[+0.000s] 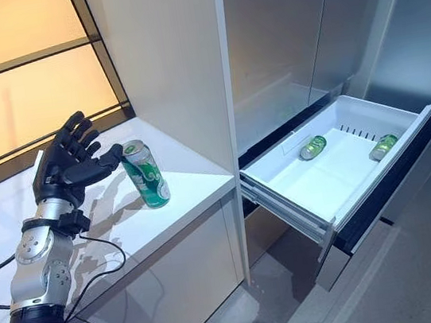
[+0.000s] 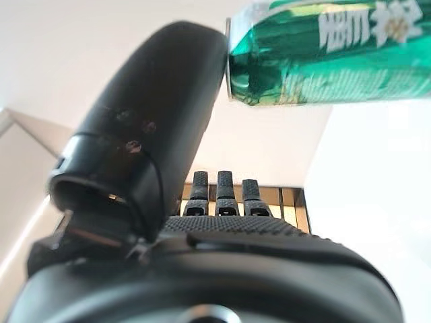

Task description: Put drinks into fridge and close the fridge

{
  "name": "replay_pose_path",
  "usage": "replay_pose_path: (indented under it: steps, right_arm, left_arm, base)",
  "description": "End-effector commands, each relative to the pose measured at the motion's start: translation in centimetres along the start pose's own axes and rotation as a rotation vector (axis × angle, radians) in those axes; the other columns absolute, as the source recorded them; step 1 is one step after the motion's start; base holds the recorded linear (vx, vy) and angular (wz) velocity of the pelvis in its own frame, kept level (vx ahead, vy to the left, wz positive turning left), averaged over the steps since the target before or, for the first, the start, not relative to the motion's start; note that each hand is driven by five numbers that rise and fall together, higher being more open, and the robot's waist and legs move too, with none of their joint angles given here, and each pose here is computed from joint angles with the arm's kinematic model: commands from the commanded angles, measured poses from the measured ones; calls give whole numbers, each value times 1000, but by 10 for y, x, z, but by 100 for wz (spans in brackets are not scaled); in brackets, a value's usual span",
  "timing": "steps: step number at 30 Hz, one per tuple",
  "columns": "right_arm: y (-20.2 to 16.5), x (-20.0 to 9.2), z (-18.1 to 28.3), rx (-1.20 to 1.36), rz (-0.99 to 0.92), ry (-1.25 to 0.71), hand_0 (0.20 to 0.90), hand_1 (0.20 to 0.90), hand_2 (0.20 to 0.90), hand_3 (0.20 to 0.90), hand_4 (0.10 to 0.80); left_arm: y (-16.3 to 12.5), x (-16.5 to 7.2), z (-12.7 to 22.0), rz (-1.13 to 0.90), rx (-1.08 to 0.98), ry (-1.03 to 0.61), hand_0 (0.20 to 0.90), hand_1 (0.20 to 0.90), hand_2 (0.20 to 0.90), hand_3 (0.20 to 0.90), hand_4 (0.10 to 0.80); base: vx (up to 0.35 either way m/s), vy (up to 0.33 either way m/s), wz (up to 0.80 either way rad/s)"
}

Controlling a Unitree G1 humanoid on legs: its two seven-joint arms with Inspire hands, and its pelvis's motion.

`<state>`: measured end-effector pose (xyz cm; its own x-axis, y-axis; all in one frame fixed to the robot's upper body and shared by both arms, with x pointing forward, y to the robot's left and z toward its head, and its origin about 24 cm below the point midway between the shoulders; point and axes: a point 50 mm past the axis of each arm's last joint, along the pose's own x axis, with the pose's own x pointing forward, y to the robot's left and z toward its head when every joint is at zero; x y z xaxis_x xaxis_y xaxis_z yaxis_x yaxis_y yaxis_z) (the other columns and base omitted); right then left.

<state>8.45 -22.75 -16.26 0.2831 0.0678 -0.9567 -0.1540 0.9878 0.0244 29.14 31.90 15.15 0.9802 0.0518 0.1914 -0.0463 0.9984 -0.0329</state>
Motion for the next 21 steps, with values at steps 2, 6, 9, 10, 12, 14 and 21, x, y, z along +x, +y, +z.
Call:
replay_pose_path:
  steps: [2, 6, 9, 10, 12, 14, 21]
  right_arm:
    - [-9, -3, -7, -68, 5, 68, 900, 900, 900, 900, 800]
    - [-9, -3, -6, -69, 4, 67, 900, 900, 900, 900, 800]
    - [-9, -3, -6, -71, 4, 68, 900, 900, 900, 900, 800]
    - [-10, -3, -6, -70, 4, 68, 900, 900, 900, 900, 800]
    - [-10, -3, -5, -71, 3, 69, 900, 900, 900, 900, 800]
    - [-11, -3, -6, -72, 3, 70, 900, 900, 900, 900, 800]
    - [-9, -3, -6, -71, 3, 74, 900, 900, 900, 900, 800]
  left_arm:
    - [0, 26, 95, -58, 8, -350, 900, 900, 900, 900, 800]
    - [1, 26, 98, -60, -18, -378, 900, 900, 900, 900, 800]
    - [0, 26, 97, -77, -19, -379, 900, 900, 900, 900, 800]
    - [0, 27, 96, -81, -17, -376, 900, 900, 900, 900, 800]
    - [-1, 27, 96, -81, -10, -375, 900, 900, 900, 900, 800]
    - [0, 27, 98, -59, 9, -383, 900, 900, 900, 900, 800]
    - [7, 25, 112, 27, -19, -485, 900, 900, 900, 900, 800]
  base:
    - [0, 0, 0]
    - [0, 0, 0]
    - [0, 0, 0]
    - [0, 0, 0]
    - [0, 0, 0]
    - [0, 0, 0]
    - [0, 0, 0]
